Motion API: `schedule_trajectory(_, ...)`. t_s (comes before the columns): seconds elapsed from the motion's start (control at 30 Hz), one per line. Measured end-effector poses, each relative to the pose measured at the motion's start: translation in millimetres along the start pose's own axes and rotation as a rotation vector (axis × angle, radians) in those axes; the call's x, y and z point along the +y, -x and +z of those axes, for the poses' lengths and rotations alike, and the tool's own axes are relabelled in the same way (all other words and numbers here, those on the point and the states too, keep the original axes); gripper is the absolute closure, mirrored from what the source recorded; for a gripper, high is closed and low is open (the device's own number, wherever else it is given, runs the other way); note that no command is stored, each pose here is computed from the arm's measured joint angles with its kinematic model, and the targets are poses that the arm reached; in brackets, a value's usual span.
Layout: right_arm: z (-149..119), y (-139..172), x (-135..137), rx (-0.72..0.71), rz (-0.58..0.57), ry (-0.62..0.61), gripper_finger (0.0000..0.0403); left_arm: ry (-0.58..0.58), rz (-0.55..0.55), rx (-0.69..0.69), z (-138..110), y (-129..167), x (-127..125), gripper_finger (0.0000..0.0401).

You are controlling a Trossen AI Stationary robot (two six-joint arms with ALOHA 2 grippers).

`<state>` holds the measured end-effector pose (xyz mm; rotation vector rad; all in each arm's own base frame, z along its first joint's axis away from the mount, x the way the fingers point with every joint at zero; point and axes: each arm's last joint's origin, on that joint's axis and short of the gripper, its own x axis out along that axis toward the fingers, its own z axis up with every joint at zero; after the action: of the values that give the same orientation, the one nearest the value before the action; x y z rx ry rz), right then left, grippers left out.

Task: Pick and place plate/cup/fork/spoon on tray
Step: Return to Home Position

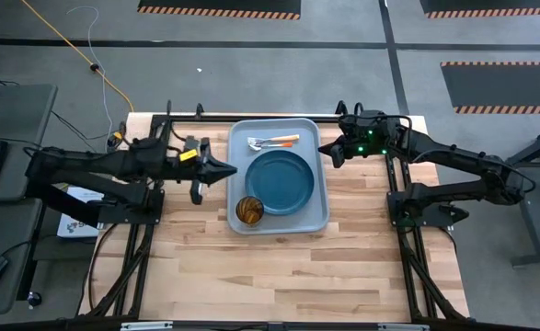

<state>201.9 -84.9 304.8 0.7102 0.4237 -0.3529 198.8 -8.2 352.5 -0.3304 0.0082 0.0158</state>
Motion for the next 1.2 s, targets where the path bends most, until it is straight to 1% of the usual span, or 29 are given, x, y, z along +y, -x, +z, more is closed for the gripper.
schedule_trajectory(0.1, 1, 0, 2, 0.006, 0.039, 0.009, 0.0403, -0.031, 0.005, 0.020, 1, 12, 0, 0.0401)
schedule_trajectory(0.17, 2, 0, 3, 0.003, 0.070, 0.013, 0.0403, -0.046, 0.001, 0.023, -1, 14, 0, 0.0401)
schedule_trajectory(0.27, 4, 1, 6, -0.004, 0.113, 0.030, 0.0403, -0.044, -0.013, 0.031, -24, 18, 7, 0.0401)
schedule_trajectory(0.33, 6, 2, 8, -0.009, 0.121, 0.041, 0.0403, -0.019, -0.033, -0.004, -39, 23, 13, 0.0401)
schedule_trajectory(0.43, 10, 5, 11, -0.026, 0.129, 0.056, 0.0403, 0.017, -0.044, -0.073, -57, 38, 22, 0.0401)
schedule_trajectory(0.53, 13, 7, 13, -0.034, 0.130, 0.058, 0.0403, 0.037, -0.026, -0.073, -75, 51, 32, 0.0401)
schedule_trajectory(0.67, 14, 7, 13, -0.037, 0.131, 0.053, 0.0403, 0.038, -0.015, -0.097, -93, 68, 42, 0.0401)
schedule_trajectory(0.83, 14, 7, 13, -0.033, 0.133, -0.012, 0.0403, 0.078, -0.016, -0.126, -111, 85, 50, 0.0401)
schedule_trajectory(1.0, 14, 7, 14, -0.035, 0.140, -0.014, 0.0403, 0.082, -0.026, -0.156, -126, 95, 55, 0.0401)
schedule_trajectory(1.2, 14, 7, 14, -0.035, 0.140, -0.012, 0.0403, 0.083, -0.058, -0.215, -129, 104, 56, 0.0401)
